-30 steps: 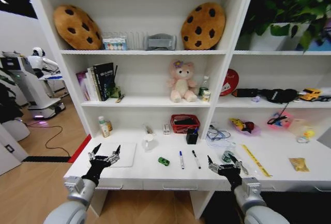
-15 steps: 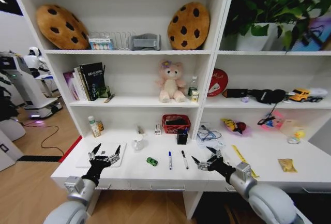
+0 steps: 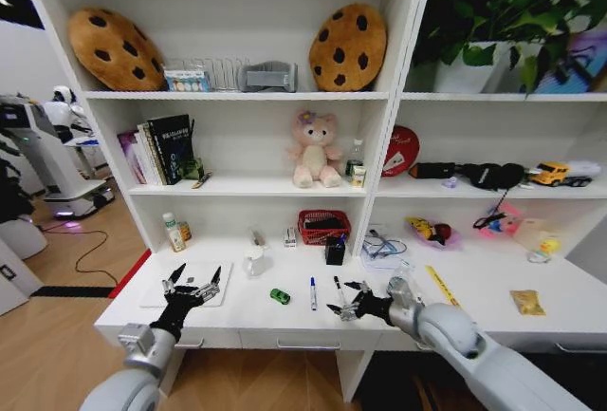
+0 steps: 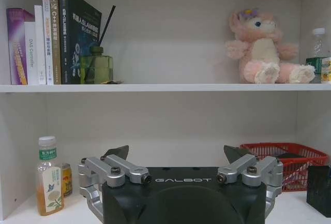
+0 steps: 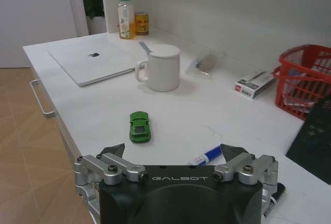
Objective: Organize the objects on the table.
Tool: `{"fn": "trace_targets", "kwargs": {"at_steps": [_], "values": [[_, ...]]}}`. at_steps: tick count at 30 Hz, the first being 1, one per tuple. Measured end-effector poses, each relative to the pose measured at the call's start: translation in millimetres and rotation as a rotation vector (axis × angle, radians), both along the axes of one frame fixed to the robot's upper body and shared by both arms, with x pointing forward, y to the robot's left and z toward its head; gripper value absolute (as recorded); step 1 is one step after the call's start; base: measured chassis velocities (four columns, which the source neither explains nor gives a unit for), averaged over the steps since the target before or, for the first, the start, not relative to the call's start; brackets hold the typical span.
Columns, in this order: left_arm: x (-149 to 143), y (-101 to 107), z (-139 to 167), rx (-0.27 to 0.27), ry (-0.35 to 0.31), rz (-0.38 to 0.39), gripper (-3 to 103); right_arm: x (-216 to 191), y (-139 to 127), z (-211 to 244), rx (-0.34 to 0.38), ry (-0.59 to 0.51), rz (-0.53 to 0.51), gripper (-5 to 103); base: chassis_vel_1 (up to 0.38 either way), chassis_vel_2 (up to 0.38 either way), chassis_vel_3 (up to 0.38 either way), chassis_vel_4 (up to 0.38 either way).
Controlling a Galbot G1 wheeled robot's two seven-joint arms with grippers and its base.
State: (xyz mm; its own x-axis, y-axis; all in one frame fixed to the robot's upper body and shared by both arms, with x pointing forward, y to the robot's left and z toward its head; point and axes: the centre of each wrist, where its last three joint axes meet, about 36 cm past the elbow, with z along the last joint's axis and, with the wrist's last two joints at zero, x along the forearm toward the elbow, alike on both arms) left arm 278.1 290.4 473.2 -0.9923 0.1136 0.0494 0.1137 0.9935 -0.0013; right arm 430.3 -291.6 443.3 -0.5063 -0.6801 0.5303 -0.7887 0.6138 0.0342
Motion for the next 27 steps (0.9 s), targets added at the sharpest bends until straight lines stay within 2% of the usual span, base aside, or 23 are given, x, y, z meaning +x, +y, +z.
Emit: {"fn": "trace_targets", "kwargs": {"at_steps": [2, 3, 5, 7, 8, 11, 17, 27], "values": [[0, 0, 0, 0.000, 0.000, 0.000, 100, 16, 17, -4, 0.007, 0.010, 0.054, 100, 0.000, 0.000, 0.000, 0.000], [0, 0, 0, 0.000, 0.000, 0.000, 100, 16, 17, -4, 0.007, 0.010, 0.054, 100, 0.000, 0.000, 0.000, 0.000], [0, 0, 0, 0.000, 0.000, 0.000, 100, 32, 39, -5, 0.011, 0.019, 0.099, 100, 0.000, 0.000, 0.000, 0.000], [0, 0, 0, 0.000, 0.000, 0.000, 100, 34, 42, -4, 0.012, 0.018, 0.105, 100, 0.000, 0.000, 0.000, 0.000], [0, 0, 0, 0.000, 0.000, 0.000, 100, 53, 63, -6, 0.000, 0.024, 0.135, 100, 0.000, 0.000, 0.000, 0.000], [0, 0, 0, 0.000, 0.000, 0.001, 100, 72, 78, -10, -0.018, 0.040, 0.143, 100, 0.000, 0.000, 0.000, 0.000], [0, 0, 0, 0.000, 0.000, 0.000, 100, 90, 102, -23, -0.050, 0.096, 0.116, 100, 0.000, 0.000, 0.000, 0.000], [0, 0, 0, 0.000, 0.000, 0.000, 100, 93, 142, -23, -0.072, 0.221, 0.035, 100, 0.000, 0.000, 0.000, 0.000]]}}
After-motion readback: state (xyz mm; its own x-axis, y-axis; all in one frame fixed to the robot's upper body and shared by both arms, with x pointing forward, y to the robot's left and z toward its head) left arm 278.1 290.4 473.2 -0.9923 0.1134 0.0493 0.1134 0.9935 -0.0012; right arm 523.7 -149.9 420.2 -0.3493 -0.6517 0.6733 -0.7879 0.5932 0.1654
